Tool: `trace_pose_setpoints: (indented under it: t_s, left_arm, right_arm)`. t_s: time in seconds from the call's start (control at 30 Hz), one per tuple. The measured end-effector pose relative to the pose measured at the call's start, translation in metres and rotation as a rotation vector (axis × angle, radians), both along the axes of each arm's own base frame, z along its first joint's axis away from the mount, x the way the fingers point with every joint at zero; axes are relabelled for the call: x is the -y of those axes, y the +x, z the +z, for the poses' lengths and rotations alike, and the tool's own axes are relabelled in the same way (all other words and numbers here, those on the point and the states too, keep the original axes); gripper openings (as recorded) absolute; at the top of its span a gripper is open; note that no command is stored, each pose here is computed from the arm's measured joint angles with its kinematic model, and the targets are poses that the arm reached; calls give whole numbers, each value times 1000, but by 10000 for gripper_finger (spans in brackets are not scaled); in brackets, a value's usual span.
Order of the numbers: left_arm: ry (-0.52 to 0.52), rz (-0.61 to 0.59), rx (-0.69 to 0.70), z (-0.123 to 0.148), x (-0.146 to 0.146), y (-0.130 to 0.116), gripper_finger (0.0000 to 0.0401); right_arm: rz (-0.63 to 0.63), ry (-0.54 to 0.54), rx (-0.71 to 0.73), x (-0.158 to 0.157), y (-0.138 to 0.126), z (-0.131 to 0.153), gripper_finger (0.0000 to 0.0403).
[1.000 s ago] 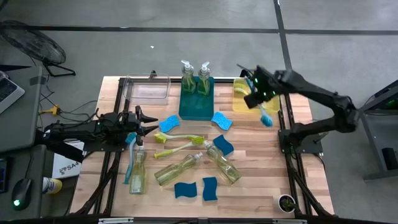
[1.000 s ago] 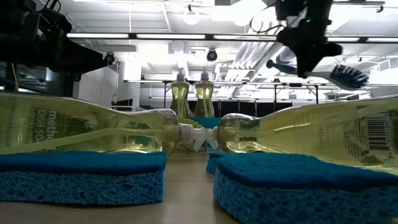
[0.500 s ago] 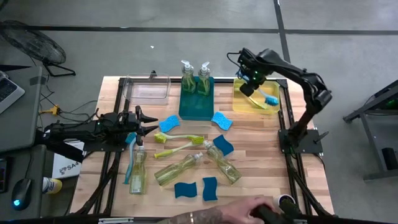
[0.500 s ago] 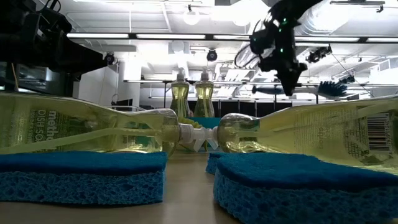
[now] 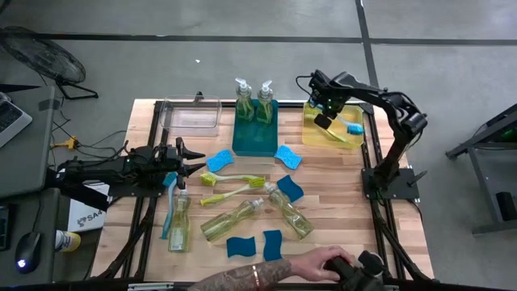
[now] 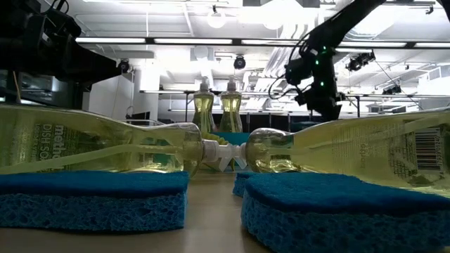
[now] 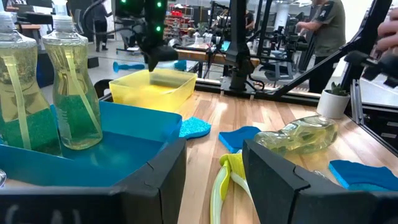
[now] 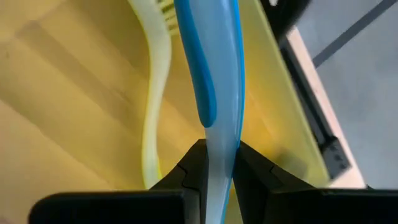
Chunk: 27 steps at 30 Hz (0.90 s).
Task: Pick & Place Kitchen Sink Supplies
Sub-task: Put the blue dish brush into the yellow bin
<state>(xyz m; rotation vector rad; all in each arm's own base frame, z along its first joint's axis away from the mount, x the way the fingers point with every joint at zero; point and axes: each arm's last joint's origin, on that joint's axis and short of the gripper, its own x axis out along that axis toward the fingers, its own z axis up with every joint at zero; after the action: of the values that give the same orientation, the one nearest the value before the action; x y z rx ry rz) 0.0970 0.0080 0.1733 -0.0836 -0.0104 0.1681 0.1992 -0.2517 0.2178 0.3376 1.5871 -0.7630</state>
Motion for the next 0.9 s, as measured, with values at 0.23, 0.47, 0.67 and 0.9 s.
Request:
trace_pose_setpoints:
  t_s: [0.23, 0.47, 0.67, 0.9]
  left_arm:
    - [0, 0, 0, 0, 0, 0, 154]
    - [0, 0, 0, 0, 0, 0, 154]
    - [0, 0, 0, 0, 0, 0, 154]
    - [0, 0, 0, 0, 0, 0, 154]
  right_arm:
    - [-42, 9, 9, -6, -5, -26, 46]
    - [-77, 30, 7, -12, -9, -38, 46]
    - [-77, 32, 26, -12, -9, -43, 55]
    - [-76, 37, 32, -12, -9, -43, 87]
